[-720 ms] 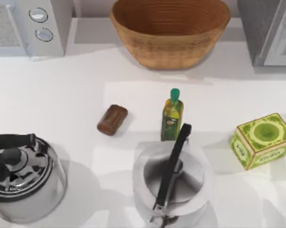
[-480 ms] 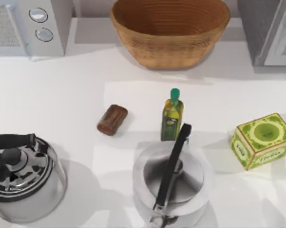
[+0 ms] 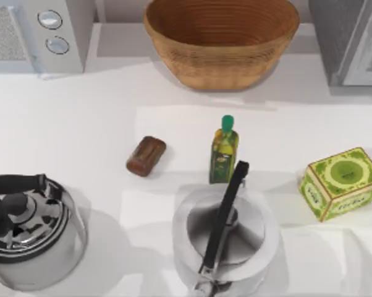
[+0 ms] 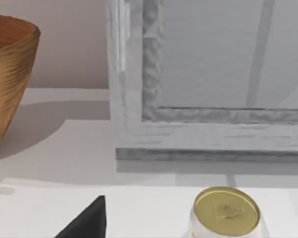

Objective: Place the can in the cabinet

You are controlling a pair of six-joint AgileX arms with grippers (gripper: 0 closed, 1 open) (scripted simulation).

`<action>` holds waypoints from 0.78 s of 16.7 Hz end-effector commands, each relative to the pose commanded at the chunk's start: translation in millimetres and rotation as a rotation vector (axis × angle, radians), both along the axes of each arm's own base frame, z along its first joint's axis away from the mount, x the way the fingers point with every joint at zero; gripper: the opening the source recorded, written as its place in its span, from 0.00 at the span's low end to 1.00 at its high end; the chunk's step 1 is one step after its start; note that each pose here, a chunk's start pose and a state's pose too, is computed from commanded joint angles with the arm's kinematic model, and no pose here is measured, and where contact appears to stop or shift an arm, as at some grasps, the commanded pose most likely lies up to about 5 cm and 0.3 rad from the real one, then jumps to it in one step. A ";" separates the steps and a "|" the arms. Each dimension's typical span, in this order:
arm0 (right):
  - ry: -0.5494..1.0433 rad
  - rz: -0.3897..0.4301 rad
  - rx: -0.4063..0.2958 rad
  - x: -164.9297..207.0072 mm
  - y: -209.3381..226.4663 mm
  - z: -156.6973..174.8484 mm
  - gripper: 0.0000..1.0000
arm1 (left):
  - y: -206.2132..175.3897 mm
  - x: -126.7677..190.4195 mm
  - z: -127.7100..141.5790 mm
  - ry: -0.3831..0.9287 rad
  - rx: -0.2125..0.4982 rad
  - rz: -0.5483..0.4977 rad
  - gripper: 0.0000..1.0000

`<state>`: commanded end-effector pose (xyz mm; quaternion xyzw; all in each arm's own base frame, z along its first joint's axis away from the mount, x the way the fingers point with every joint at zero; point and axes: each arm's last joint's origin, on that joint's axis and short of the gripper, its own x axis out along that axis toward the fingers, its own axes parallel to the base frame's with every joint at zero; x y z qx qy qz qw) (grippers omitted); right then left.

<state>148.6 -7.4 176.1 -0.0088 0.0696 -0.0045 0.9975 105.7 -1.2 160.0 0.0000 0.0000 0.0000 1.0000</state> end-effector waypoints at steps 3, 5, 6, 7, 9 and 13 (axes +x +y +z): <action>0.121 -0.006 0.002 30.9 -5.5 -11.9 1.00 | 0.0 0.0 0.0 0.000 0.000 0.000 1.00; 0.197 -0.012 0.006 50.9 -10.2 -25.4 1.00 | 0.0 0.0 0.0 0.000 0.000 0.000 1.00; 0.228 -0.015 0.008 59.9 -12.7 -32.8 1.00 | 0.0 0.0 0.0 0.000 0.000 0.000 1.00; 0.255 -0.018 0.011 68.1 -15.2 -40.4 1.00 | 0.0 0.0 0.0 0.000 0.000 0.000 1.00; 0.299 -0.022 0.016 81.2 -19.6 -55.1 1.00 | 0.0 0.0 0.0 0.000 0.000 0.000 1.00; 0.347 -0.012 0.021 93.8 -22.5 -76.0 1.00 | 0.0 0.0 0.0 0.000 0.000 0.000 1.00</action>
